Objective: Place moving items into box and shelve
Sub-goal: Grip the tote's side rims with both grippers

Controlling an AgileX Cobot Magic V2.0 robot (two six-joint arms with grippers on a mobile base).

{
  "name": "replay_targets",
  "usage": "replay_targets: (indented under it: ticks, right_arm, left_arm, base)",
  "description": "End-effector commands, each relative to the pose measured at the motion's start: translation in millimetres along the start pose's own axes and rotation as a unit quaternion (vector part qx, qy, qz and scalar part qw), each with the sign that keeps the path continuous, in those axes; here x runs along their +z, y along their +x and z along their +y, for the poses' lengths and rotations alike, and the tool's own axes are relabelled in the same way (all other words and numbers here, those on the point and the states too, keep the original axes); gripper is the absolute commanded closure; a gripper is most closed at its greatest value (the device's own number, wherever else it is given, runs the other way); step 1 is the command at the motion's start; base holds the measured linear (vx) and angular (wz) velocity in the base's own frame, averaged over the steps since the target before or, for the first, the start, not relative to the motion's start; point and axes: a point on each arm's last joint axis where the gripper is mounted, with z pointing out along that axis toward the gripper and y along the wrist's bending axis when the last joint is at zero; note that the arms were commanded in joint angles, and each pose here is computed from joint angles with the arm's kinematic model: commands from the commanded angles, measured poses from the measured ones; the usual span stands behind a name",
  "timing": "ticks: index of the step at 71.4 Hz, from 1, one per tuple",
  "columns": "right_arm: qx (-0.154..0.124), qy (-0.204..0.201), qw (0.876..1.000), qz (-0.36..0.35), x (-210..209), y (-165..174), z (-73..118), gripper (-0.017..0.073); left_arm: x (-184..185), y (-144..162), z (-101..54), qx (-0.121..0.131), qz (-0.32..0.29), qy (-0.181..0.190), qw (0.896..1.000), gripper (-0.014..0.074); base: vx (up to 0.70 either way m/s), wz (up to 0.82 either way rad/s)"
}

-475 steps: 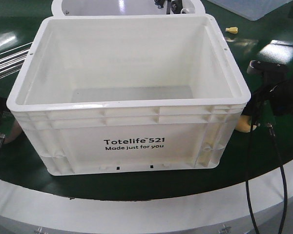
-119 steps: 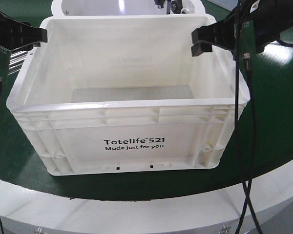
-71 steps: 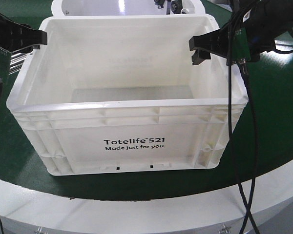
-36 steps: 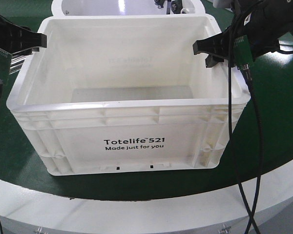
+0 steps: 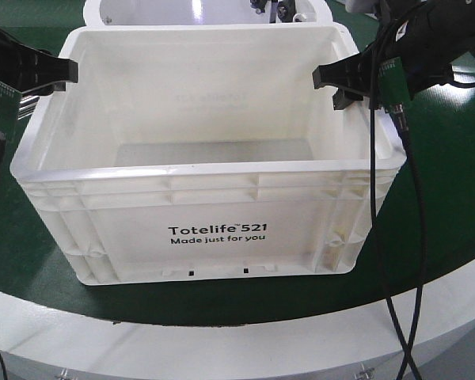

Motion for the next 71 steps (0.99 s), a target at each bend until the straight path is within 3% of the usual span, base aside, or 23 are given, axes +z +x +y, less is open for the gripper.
replay_targets:
  ticks: [1,21,41,71]
  right_arm:
    - [0.003,-0.02,0.999,-0.046,-20,-9,4.9,0.0574]
    - [0.003,-0.021,0.999,-0.044,-20,-9,5.1,0.0574]
    - [0.003,-0.02,0.999,-0.037,-20,-7,5.0,0.0574]
    - [0.003,-0.02,0.999,-0.032,-20,-6,4.9,0.0574]
  left_arm:
    - [-20,-17,-0.9,-0.004,-0.058,0.014,0.998,0.0097]
    - [-26,-39,-3.6,0.011,-0.04,0.005,0.999,0.0097]
    - [6,-29,-12.2,0.003,0.035,0.02,0.999,0.0097]
    - [29,-22,-14.1,0.004,0.08,0.01,0.997,0.0097]
  base:
    - [0.0,0.0]
    - [0.0,0.0]
    - [0.0,0.0]
    - [0.0,0.0]
